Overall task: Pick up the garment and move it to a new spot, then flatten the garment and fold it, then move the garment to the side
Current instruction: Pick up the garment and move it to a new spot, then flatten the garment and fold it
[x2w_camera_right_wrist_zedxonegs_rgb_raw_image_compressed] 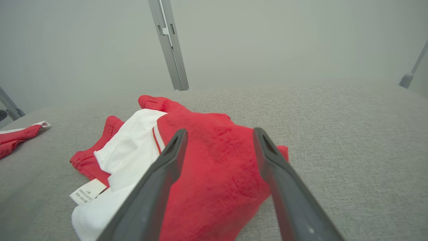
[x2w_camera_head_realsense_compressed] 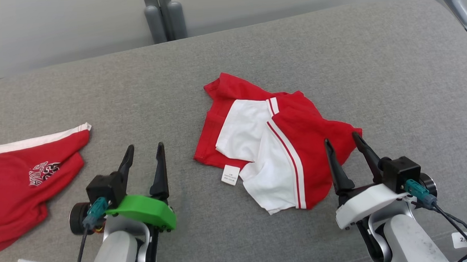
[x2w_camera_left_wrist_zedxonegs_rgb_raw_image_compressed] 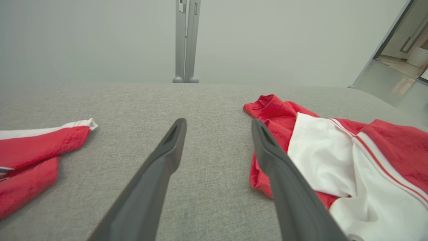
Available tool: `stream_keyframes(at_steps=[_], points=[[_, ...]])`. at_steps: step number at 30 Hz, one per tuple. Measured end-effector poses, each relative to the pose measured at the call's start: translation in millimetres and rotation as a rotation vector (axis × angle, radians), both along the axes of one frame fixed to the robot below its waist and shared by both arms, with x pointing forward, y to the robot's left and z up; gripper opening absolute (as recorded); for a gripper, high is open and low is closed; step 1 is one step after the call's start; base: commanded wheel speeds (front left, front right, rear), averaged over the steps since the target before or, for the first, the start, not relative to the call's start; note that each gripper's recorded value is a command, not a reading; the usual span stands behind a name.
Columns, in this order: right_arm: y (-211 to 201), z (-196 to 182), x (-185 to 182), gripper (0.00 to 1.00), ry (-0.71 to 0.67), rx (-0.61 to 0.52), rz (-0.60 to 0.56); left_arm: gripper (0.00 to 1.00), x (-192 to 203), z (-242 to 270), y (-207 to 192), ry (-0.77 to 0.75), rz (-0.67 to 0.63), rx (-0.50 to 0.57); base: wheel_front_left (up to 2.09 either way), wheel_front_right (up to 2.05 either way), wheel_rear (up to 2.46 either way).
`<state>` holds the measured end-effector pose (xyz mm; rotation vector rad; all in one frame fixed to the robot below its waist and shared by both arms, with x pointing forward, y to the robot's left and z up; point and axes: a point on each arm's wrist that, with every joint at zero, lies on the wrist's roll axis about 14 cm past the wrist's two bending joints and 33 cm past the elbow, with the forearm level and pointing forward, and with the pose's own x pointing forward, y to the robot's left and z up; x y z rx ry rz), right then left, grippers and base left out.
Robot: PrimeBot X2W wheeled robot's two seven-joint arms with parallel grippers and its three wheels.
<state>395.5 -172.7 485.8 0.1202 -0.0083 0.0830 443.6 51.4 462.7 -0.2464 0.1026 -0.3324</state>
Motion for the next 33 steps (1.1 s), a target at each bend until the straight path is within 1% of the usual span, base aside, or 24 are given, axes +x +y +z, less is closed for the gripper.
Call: stream_keyframes(at_steps=[2, 5, 10, 14, 23, 29, 33], points=[[6, -2, -1, 1.00, 0.005, -0.001, 0.016, 1.00, -7, -4, 20, 0.012, 0.060, 0.000, 0.00, 0.00, 0.00], [13, -2, -3, 1.00, 0.005, 0.000, 0.038, 1.00, -22, -11, 41, 0.028, 0.115, 0.017, 0.00, 0.00, 0.00], [25, -3, -10, 1.00, 0.008, 0.001, 0.070, 1.00, -51, -25, 72, 0.071, 0.196, 0.037, 0.00, 0.00, 0.00], [35, -1, -13, 1.00, 0.003, -0.001, 0.099, 1.00, -70, -29, 88, 0.086, 0.238, 0.037, 0.00, 0.00, 0.00], [69, -8, -16, 1.00, 0.021, -0.022, 0.206, 1.00, -83, -29, 93, 0.092, 0.263, 0.012, 0.00, 0.00, 0.00], [115, -30, -19, 1.00, 0.080, -0.085, 0.365, 1.00, -88, -36, 91, 0.122, 0.265, -0.013, 0.00, 0.00, 0.00], [134, -46, -17, 1.00, 0.124, -0.133, 0.440, 1.00, -94, -44, 94, 0.152, 0.274, -0.017, 0.00, 0.00, 0.00]])
